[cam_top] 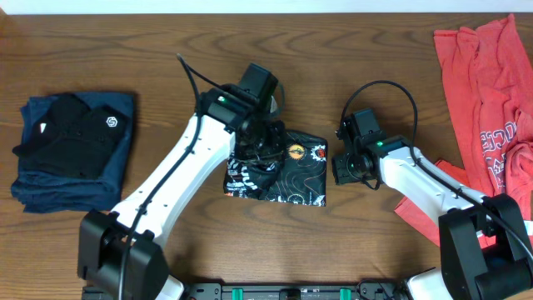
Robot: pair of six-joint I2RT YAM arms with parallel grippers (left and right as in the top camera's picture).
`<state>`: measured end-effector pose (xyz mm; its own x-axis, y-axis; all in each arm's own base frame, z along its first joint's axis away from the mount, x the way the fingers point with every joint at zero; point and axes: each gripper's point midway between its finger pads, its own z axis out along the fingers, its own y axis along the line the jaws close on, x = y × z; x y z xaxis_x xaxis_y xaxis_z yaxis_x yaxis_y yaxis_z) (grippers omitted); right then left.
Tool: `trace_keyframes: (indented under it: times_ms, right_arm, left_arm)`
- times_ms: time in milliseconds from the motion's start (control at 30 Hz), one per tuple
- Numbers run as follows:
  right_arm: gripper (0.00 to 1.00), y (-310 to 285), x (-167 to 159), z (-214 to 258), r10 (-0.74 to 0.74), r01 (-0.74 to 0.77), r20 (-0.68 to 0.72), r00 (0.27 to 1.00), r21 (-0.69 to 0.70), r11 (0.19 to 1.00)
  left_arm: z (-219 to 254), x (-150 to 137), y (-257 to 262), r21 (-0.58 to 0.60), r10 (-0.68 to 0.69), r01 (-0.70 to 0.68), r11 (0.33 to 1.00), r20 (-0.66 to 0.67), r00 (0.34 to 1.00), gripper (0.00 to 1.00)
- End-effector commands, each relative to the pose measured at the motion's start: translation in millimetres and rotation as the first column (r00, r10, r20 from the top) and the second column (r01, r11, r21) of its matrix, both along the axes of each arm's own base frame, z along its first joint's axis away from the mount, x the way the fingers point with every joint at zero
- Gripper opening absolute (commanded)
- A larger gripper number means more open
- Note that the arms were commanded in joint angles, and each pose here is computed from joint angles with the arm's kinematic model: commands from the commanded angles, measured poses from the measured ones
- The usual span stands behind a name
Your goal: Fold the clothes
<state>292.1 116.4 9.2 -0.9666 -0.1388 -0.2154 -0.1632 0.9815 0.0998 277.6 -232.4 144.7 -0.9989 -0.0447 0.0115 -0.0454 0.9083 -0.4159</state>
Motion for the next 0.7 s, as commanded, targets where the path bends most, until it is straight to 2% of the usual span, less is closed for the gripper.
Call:
trace_keyframes:
  times_ms: [0,533,567,633,667]
  right_arm:
    - [0.54,1.6,-3.7,-3.7,-0.004,0.004,-0.014,1.000,0.002,1.000]
    - [0.54,0.7,-5.8,-4.2,-0.004,0.004,-0.023,1.000,-0.001,1.000]
    - [0.54,0.9,-5.8,-4.2,-0.004,0.004,-0.023,1.000,-0.001,1.000]
    - [0.54,0.7,-5.9,-4.3,-0.004,0.004,-0.024,1.000,-0.001,1.000]
    - [0.54,0.6,-6.2,-4.3,-0.004,0.004,-0.025,1.000,-0.002,1.000]
  left_arm:
    - [-16.2,-5.8,-4.9,0.029,-0.012,0.013,0.999,-0.045,0.999,0.07]
    - [-35.1,-0.2,-34.5,0.011,-0.051,0.051,0.999,-0.023,0.998,0.08]
    - [-34.6,1.6,-35.9,0.005,-0.045,0.045,0.999,-0.018,0.999,0.15]
    - [-33.4,2.8,-38.4,-0.008,-0.047,0.047,0.999,-0.013,0.999,0.39]
    - [-32.6,2.4,-39.6,-0.016,-0.050,0.050,0.999,-0.015,0.999,0.45]
